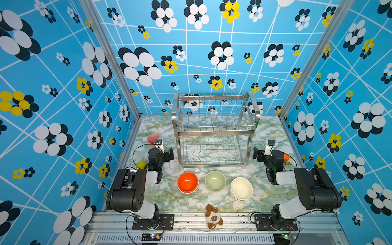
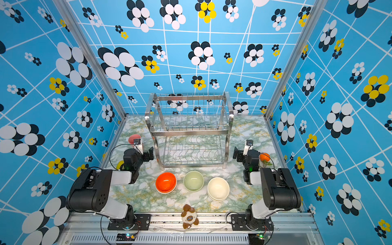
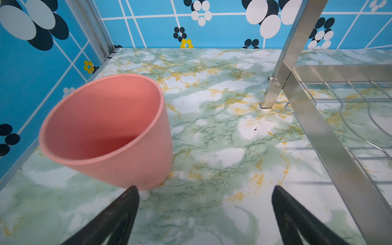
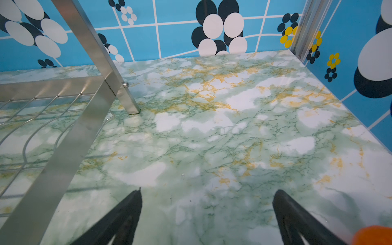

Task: Load bowls into a dish rack
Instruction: Pick up the bowl from the bowl, then place the bowl in the dish rack.

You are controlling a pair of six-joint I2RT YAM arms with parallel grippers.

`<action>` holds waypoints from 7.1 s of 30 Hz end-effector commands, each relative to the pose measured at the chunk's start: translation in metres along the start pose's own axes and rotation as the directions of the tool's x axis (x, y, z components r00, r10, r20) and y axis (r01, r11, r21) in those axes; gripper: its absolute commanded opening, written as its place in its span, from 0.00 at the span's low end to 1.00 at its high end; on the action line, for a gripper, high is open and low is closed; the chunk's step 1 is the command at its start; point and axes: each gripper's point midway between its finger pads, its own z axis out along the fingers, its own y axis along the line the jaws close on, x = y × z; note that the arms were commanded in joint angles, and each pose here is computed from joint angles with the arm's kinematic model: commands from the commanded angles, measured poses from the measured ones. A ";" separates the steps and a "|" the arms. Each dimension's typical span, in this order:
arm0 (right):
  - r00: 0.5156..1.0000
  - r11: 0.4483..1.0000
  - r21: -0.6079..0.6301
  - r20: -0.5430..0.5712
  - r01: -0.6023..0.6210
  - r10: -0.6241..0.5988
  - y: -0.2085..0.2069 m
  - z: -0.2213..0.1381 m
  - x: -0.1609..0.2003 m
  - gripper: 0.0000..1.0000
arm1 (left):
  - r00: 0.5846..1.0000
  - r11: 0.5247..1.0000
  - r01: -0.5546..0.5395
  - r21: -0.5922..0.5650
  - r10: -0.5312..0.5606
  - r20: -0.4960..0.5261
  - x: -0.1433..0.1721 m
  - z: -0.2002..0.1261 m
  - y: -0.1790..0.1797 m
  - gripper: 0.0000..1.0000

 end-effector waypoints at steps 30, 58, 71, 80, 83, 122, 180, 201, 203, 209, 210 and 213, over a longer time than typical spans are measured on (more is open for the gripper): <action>0.974 0.965 0.196 0.178 -0.175 0.141 -0.036 -0.051 -0.074 1.00 | 0.979 0.961 0.163 -0.224 -0.128 0.161 -0.068 -0.047 0.041 0.99; 0.980 0.942 -0.277 -0.108 -0.192 0.168 0.098 -0.192 -0.041 0.97 | 0.861 0.873 0.466 0.143 -0.485 0.156 -0.124 -0.125 -0.020 0.95; 0.955 0.884 -0.468 -0.269 -0.017 -0.124 0.164 -0.229 0.009 0.92 | 0.873 0.877 0.433 0.210 -0.466 0.146 -0.126 -0.127 -0.032 0.95; 0.900 0.865 -0.498 -0.346 0.064 -0.265 0.184 -0.252 0.036 0.79 | 0.871 0.876 0.450 0.173 -0.473 0.130 -0.114 -0.117 -0.028 0.95; 0.881 0.858 -0.509 -0.369 0.074 -0.295 0.192 -0.255 0.047 0.78 | 0.872 0.877 0.450 0.169 -0.472 0.127 -0.112 -0.115 -0.027 0.95; 0.794 0.855 -0.516 -0.500 0.048 -0.346 0.205 -0.252 0.107 0.19 | 0.869 0.872 0.466 0.151 -0.483 0.107 -0.099 -0.111 -0.026 0.95; 0.794 0.024 -0.848 -0.486 -0.530 0.366 0.354 -0.184 -0.099 0.00 | 0.858 0.854 0.480 0.201 -0.504 0.093 -0.099 -0.115 -0.034 0.96; 0.814 -0.021 -0.855 -0.500 -0.517 0.297 0.400 -0.135 -0.103 0.00 | 0.863 0.862 0.469 0.193 -0.494 0.106 -0.103 -0.117 -0.031 0.96; 0.819 -0.028 -0.858 -0.499 -0.513 0.284 0.402 -0.130 -0.102 0.00 | 0.861 0.860 0.472 0.195 -0.497 0.106 -0.103 -0.116 -0.032 0.96; 0.833 -0.060 -0.866 -0.496 -0.497 0.245 0.410 -0.115 -0.106 0.00 | 0.860 0.858 0.471 0.203 -0.498 0.108 -0.106 -0.116 -0.033 0.97; 0.836 -0.068 -0.866 -0.496 -0.495 0.235 0.412 -0.112 -0.106 0.00 | 0.860 0.858 0.471 0.204 -0.499 0.110 -0.107 -0.117 -0.033 0.96; 0.832 -0.080 -0.859 -0.510 -0.505 0.219 0.417 -0.103 -0.104 0.00 | 0.860 0.858 0.472 0.204 -0.499 0.110 -0.107 -0.117 -0.033 0.97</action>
